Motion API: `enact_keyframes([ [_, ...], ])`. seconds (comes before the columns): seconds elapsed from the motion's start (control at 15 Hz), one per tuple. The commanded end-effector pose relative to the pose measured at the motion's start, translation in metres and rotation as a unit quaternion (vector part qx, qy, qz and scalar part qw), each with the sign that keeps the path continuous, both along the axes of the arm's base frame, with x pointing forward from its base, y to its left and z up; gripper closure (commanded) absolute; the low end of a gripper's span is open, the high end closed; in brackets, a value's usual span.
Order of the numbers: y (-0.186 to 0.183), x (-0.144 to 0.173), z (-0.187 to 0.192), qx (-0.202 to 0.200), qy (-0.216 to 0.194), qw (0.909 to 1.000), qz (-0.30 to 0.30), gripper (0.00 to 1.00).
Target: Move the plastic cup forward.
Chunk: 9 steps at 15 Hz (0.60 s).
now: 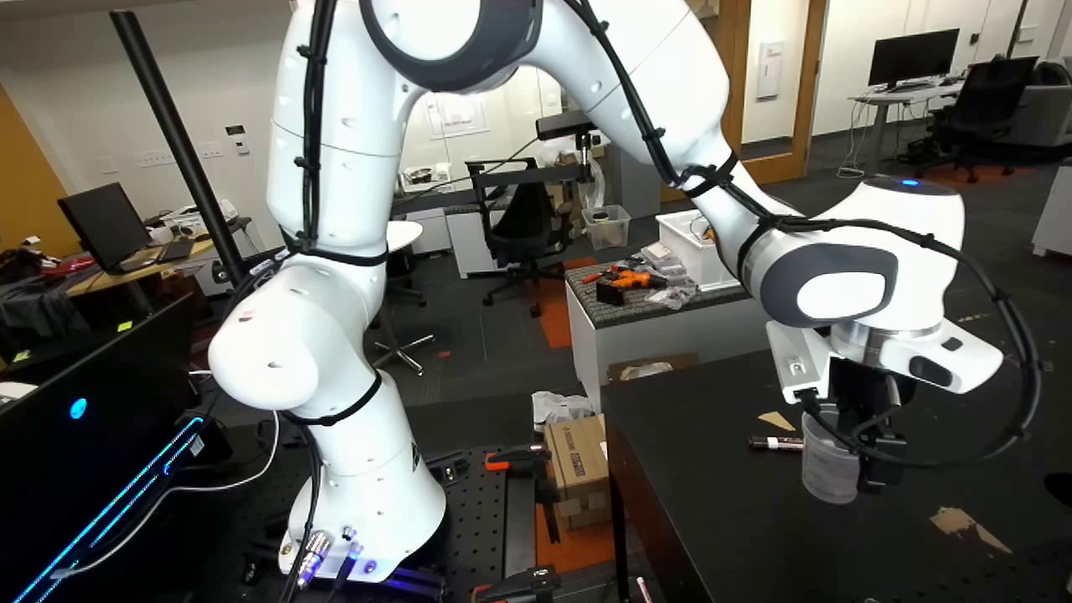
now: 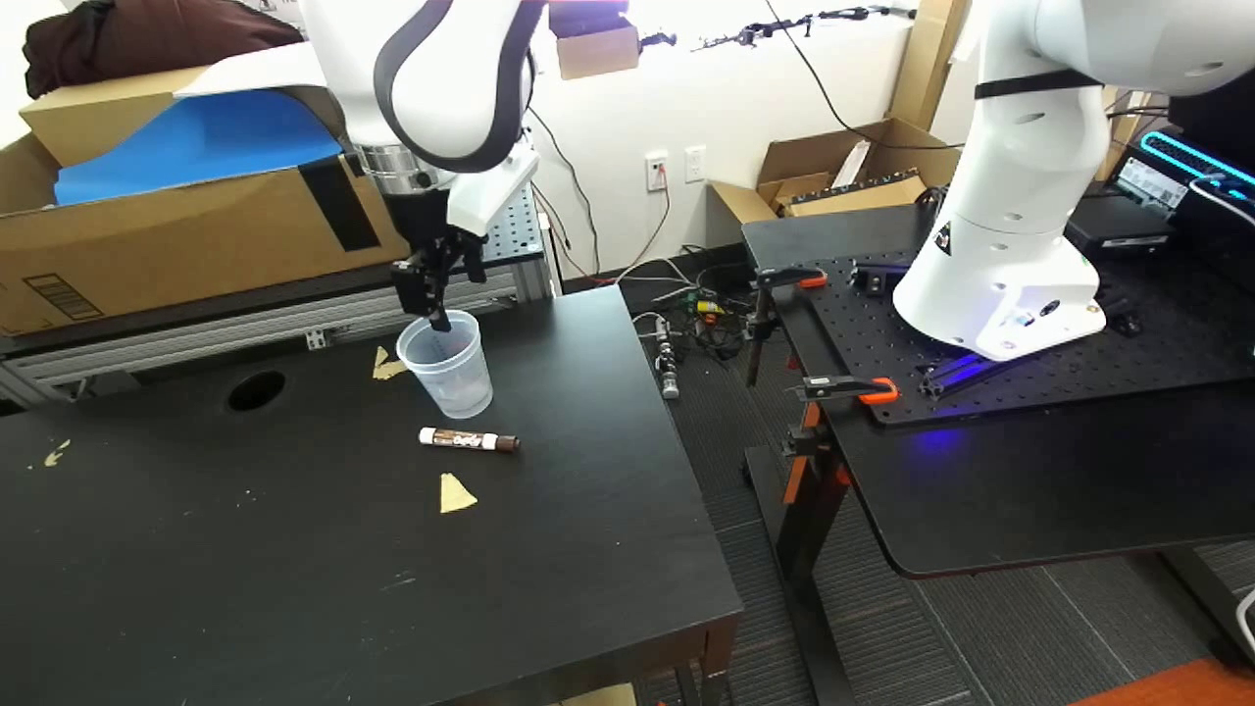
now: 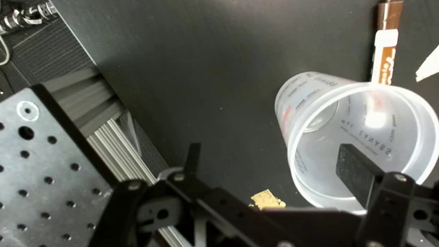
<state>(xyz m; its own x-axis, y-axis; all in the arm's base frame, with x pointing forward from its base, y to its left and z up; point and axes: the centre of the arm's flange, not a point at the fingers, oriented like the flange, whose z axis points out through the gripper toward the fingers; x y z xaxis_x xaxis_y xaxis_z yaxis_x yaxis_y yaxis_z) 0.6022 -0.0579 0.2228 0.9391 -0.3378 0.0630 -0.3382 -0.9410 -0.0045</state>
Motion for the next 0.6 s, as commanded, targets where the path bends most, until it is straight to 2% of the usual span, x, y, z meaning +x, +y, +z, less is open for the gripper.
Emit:
enact_keyframes([
  [0.0, -0.003, 0.018, -0.010, -0.022, -0.017, 0.9995, -0.013, 0.00],
  [0.2, -0.004, 0.022, -0.017, -0.029, -0.011, 0.9994, -0.016, 0.02],
  [0.27, -0.004, 0.023, -0.019, -0.032, -0.010, 0.9993, -0.014, 0.27],
  [0.33, -0.004, 0.024, -0.020, -0.034, -0.009, 0.9993, -0.013, 0.27],
  [0.53, -0.002, 0.027, -0.022, -0.039, -0.007, 0.9991, -0.013, 0.51],
])
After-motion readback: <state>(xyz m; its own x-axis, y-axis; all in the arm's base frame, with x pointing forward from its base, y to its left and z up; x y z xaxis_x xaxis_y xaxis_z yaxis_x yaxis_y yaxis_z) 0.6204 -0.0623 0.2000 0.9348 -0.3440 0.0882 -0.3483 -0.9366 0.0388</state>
